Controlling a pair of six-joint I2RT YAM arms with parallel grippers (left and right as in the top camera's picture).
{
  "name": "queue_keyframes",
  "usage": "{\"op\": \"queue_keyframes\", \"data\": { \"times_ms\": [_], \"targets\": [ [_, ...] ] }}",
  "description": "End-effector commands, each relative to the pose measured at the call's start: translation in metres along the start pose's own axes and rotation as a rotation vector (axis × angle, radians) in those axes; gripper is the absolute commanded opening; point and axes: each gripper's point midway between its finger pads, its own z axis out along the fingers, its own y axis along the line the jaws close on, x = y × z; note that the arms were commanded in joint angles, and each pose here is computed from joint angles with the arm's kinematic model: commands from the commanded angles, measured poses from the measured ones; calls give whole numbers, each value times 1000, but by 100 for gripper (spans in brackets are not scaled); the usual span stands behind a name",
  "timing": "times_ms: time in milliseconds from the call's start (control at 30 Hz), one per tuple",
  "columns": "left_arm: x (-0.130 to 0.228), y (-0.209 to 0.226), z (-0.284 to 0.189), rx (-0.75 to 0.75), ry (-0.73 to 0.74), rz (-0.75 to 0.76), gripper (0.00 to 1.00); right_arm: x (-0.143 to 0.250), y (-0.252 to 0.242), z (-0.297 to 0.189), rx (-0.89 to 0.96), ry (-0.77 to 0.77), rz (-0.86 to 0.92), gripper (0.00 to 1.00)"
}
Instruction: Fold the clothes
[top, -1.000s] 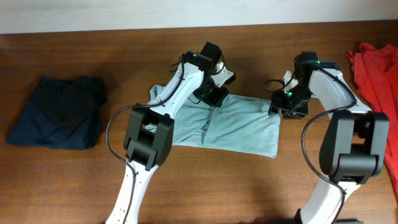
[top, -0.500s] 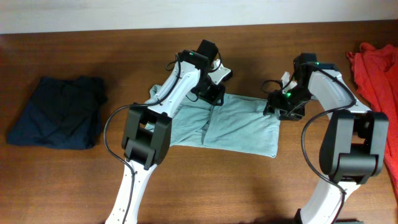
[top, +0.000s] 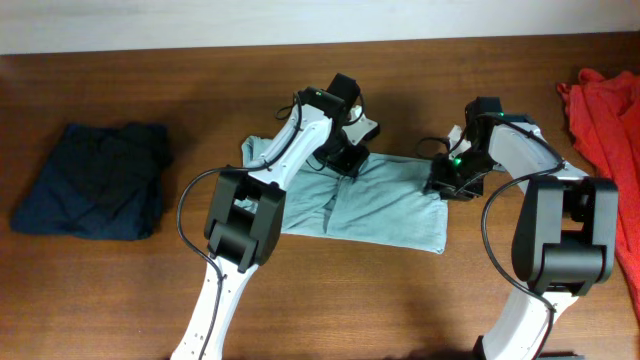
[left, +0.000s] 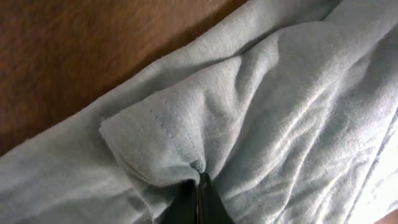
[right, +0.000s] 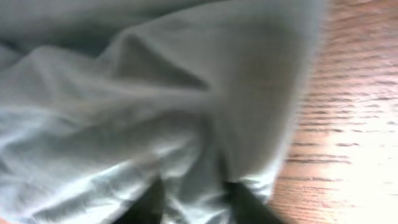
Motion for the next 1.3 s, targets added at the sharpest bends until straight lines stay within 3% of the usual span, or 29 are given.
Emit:
{"op": "queue_keyframes", "data": {
  "times_ms": [0, 167, 367, 467, 600, 767, 933, 1100, 1267],
  "targets": [
    [-2, 26, -11, -51, -7, -65, 1, 5, -10, -1, 66, 5, 16, 15],
    [-14, 51, -36, -96, -66, -99, 1, 5, -14, -1, 91, 4, 18, 7],
    [-10, 62, -41, -99, -66, -122, 1, 6, -21, -2, 127, 6, 19, 8],
    [-9, 61, -40, -99, -62, -123, 1, 5, -20, -2, 126, 2, 18, 32],
    [2, 63, -41, -110, -18, -141, 18, 4, -20, -6, 106, 5, 29, 43],
    [13, 72, -60, -145, 21, -177, 29, -3, -7, -23, 3, -16, 24, 48],
    [7, 77, -109, -189, -27, -192, 32, -3, 0, -39, -30, -16, 0, 54],
    [25, 96, -177, -328, -39, -242, 39, 0, 7, -39, -72, -6, -34, 58],
    [33, 103, -254, -358, -213, -359, 42, -4, 12, -50, -122, -35, -71, 58]
  ]
}}
